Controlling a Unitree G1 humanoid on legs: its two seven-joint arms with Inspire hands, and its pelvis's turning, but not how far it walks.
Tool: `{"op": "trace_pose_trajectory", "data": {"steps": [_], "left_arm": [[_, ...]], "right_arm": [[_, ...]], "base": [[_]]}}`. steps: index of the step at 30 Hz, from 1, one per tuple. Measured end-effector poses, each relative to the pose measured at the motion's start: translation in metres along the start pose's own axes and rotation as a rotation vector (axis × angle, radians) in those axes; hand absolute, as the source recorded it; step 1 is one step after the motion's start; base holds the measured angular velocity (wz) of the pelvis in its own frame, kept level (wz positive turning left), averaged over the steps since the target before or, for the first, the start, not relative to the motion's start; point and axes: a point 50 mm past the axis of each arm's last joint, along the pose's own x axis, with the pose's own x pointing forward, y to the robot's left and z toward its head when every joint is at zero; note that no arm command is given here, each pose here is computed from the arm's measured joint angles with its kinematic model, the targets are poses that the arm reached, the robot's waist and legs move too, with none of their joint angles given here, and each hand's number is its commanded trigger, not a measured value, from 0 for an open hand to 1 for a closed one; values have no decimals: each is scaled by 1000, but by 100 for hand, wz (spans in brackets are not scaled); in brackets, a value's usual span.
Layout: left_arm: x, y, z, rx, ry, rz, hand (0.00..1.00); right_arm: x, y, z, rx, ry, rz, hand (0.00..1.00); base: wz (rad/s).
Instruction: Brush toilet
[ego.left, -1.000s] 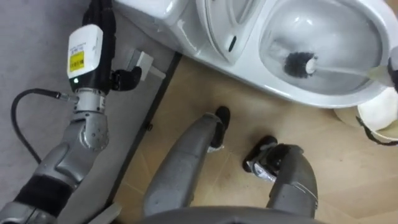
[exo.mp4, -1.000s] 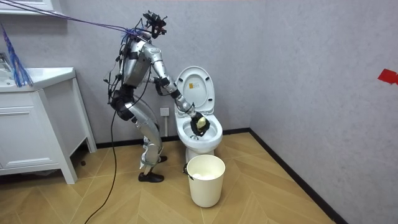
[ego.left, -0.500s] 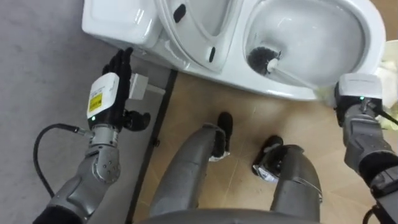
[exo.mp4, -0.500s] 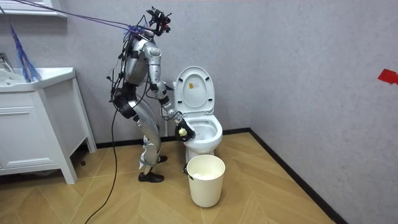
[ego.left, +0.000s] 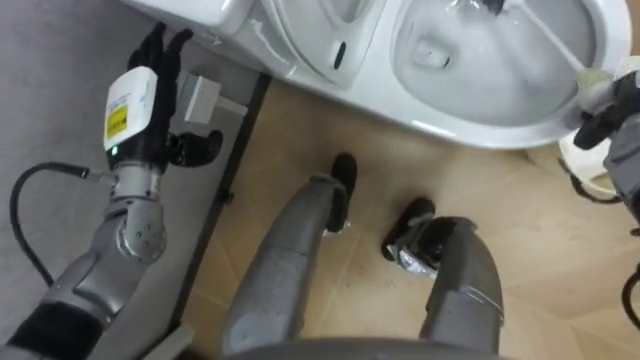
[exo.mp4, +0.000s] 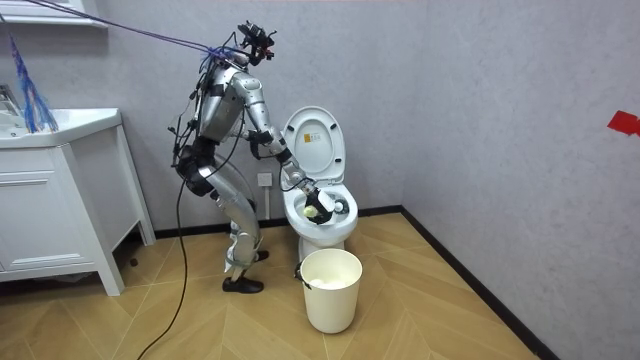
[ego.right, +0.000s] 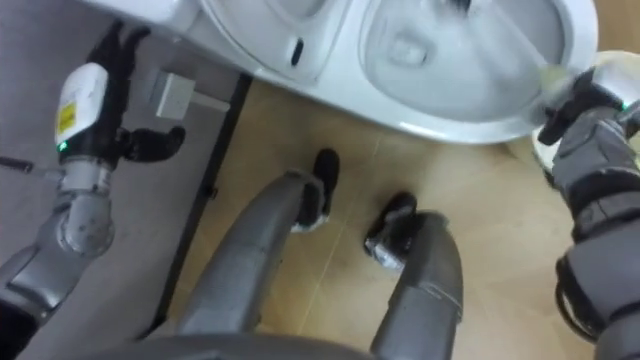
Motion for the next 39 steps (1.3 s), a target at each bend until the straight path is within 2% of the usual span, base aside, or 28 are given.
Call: {"op": "trace_pose_trajectory", "data": {"steps": [4, 7, 13, 17, 22, 28, 34, 39], "left_arm": [[2, 0, -1, 5, 21, 11, 0], [4, -3, -3, 65, 29, 7, 0], [3, -12, -2, 101, 44, -24, 0], [-4, -30, 3, 84, 50, -94, 0], [-6, -30, 5, 75, 45, -94, 0], [-11, -25, 15, 20, -16, -84, 0], [-29, -29, -2, -7, 57, -127, 0], [-46, -29, -15, -24, 122, -158, 0]], "right_arm": [[-3, 14, 10, 48, -14, 39, 100], [-4, 17, 11, 14, -25, 39, 100], [-4, 15, 13, -225, -93, -8, 100], [-7, 22, 10, -419, -107, 1, 100], [-9, 25, 9, -460, -109, 10, 100], [-22, 52, 8, -452, -136, 62, 100], [-40, 92, 1, -439, -148, 185, 100], [-64, 132, -23, -409, -142, 356, 100]], "base": [[-4], [1], [-6], [4], [-2], [2], [6], [12]]}}
